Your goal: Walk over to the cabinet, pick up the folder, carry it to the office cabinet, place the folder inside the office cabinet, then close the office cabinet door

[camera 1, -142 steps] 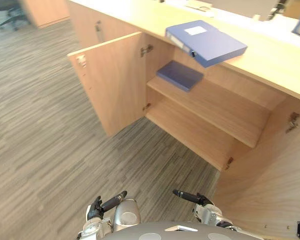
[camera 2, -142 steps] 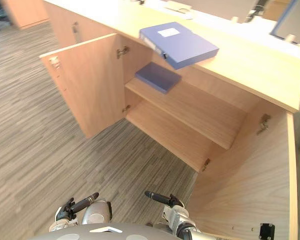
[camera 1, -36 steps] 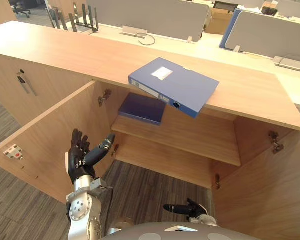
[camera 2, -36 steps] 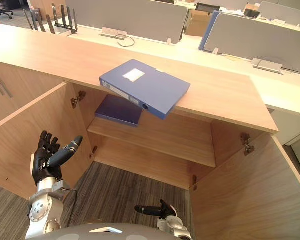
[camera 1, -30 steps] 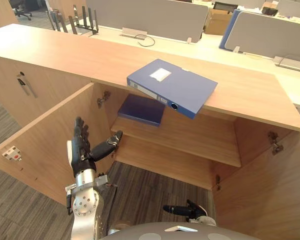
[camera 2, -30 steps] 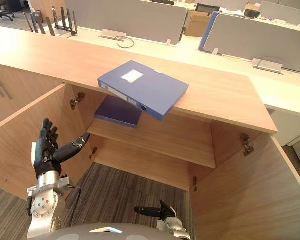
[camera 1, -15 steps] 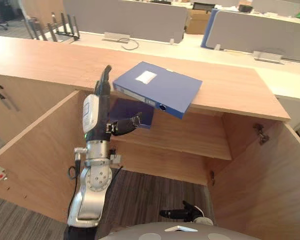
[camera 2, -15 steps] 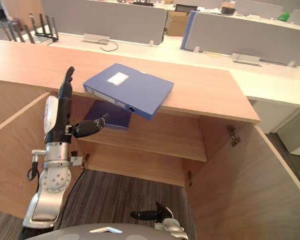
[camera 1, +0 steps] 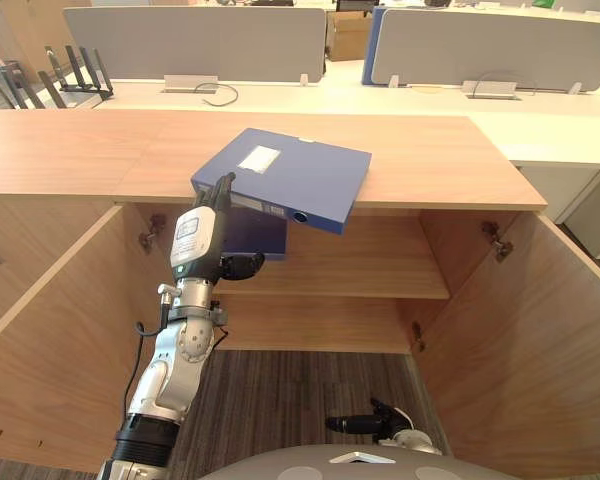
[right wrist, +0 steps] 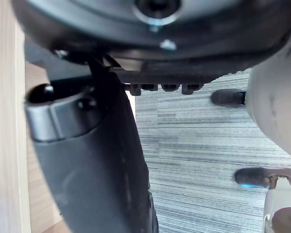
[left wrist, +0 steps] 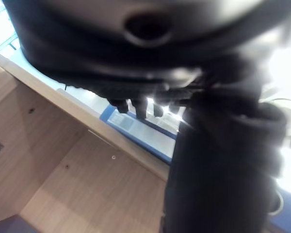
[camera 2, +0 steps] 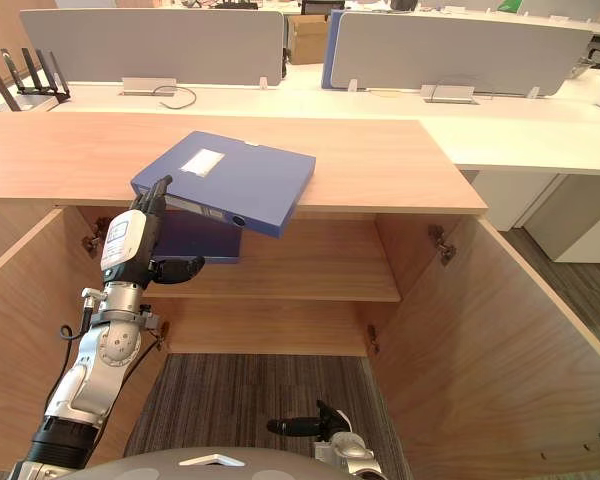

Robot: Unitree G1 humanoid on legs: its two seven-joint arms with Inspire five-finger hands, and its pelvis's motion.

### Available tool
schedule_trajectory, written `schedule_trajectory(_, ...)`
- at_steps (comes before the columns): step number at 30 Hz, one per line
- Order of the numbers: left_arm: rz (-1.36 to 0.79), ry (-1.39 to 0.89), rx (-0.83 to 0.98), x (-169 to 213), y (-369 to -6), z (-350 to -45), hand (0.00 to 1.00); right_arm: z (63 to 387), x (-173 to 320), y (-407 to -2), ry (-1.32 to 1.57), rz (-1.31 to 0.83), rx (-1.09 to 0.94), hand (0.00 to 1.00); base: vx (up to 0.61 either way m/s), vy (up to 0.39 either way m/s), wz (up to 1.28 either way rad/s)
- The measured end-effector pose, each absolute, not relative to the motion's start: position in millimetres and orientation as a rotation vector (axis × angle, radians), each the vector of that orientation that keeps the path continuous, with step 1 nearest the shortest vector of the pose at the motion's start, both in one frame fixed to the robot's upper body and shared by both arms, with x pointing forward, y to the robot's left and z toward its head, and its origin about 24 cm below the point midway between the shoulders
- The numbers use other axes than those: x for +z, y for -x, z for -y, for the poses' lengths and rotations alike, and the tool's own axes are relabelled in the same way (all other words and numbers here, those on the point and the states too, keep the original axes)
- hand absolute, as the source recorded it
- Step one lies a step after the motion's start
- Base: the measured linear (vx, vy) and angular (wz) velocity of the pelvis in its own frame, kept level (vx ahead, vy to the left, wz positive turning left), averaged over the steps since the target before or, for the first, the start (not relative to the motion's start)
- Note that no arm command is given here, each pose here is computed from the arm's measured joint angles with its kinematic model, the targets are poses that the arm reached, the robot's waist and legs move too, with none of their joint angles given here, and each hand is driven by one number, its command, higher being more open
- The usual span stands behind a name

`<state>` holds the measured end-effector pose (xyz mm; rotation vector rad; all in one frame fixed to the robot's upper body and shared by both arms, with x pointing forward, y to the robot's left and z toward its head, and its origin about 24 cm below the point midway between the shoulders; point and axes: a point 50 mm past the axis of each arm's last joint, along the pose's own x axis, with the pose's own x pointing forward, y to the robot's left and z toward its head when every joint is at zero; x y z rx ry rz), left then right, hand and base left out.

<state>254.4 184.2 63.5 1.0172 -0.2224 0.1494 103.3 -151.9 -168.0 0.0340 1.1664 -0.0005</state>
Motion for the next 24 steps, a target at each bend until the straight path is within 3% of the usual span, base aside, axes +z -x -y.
schedule_trajectory(11, 0.198, -1.053, 0.151, 60.8, -266.2, -190.0, 1.0, 155.4, -167.2, -105.8, -0.024, -1.159, -0.004, 1.0, -0.02, -0.005, -0.04)
schedule_trajectory(24, 0.312, -1.125, 0.25, 81.8, -275.1, -189.5, 1.0, 161.9, -167.1, -105.4, -0.027, -1.156, -0.039, 1.0, 0.0, 0.0, 0.0)
